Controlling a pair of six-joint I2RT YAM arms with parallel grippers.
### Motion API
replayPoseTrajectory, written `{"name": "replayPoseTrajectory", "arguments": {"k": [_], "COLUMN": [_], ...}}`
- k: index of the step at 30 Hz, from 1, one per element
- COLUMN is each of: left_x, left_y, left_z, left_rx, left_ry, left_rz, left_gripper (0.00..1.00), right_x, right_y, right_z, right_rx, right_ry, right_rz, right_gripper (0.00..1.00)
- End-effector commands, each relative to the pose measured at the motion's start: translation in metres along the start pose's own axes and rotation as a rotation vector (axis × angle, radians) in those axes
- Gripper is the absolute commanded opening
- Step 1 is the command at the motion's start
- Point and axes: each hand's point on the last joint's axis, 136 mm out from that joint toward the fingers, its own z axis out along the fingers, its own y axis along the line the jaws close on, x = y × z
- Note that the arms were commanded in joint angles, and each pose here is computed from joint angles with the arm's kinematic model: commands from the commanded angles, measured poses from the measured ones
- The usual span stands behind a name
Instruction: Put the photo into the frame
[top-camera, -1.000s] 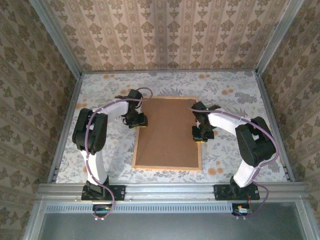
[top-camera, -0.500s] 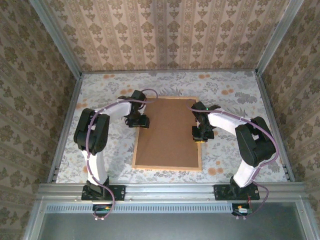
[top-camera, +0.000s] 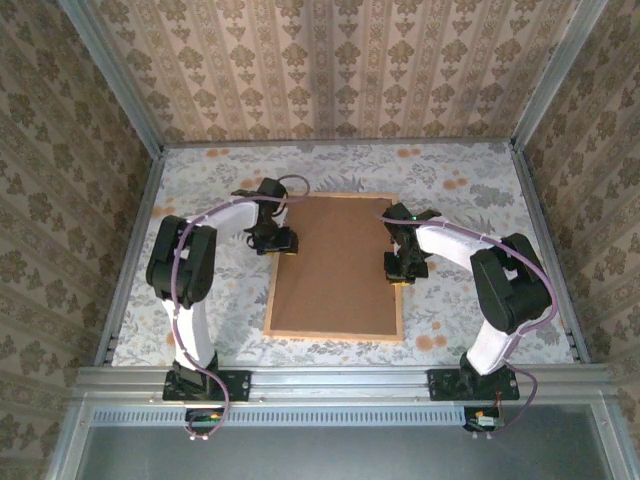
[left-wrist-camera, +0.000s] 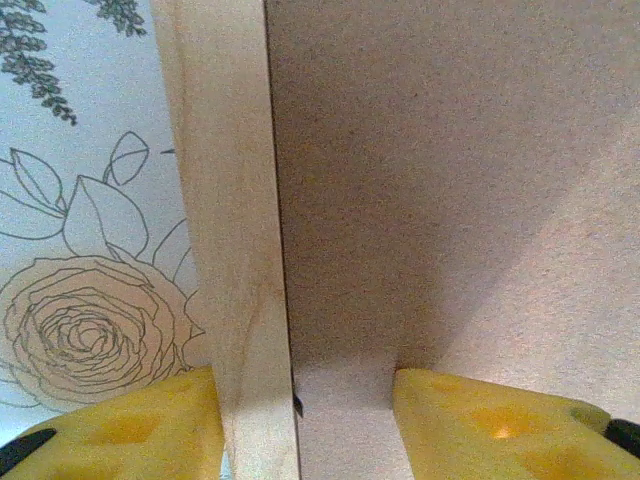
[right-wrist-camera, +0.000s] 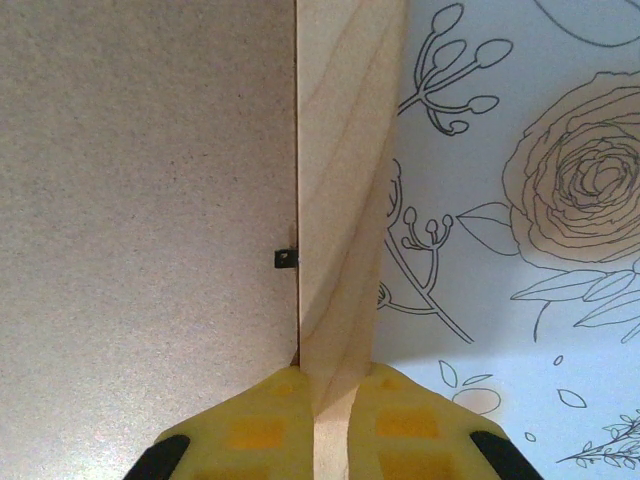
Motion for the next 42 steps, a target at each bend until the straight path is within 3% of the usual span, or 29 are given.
{"name": "replayPoseTrajectory", "arguments": {"k": [1,9,13,22,29,32,36,42], "left_x": [-0.008,0.027,0.061,0.129,0.133,0.136,0.137,0.146], "left_y": [-0.027,0.000,0.017,0.025,0.021,0.025,0.022,0.019], "left_z": [-0.018,-0.045,-0.059,-0.056,-0.034,-0.028,-0.031,-0.029], "left_rx": [0.165,0.156,0.127,0.151,0.136,0.113,0.133,0.101], "left_ry": [-0.045,-0.039,-0.001,0.139,0.178,0.201,0.195,0.210], "left_rz": [-0.012,-0.052,-0.083,-0.117,-0.090,-0.091,-0.094,-0.031], "left_gripper": [0.60,0.75,0.76,0.49,0.42,0.38,0.38,0.54], "right_x": [0.009,0.013,0.012,0.011,0.008,0.010,0.006,0.000], "right_y": [0.015,0.010,0.010,0.010,0.011,0.011,0.014,0.014], "right_z": [0.014,0.015,0.013,0.012,0.009,0.008,-0.008,-0.026], "right_rx": [-0.031,-0.020,-0.021,-0.020,-0.019,-0.026,-0.047,-0.046], "right_ry": [0.031,0.027,0.017,0.015,0.004,0.008,-0.040,-0.097], "right_rz": [-0.033,0.004,0.015,0.011,0.006,0.002,-0.037,-0.066], "right_gripper": [0.09,0.09,0.09,0.09,0.12,0.15,0.28,0.44]}}
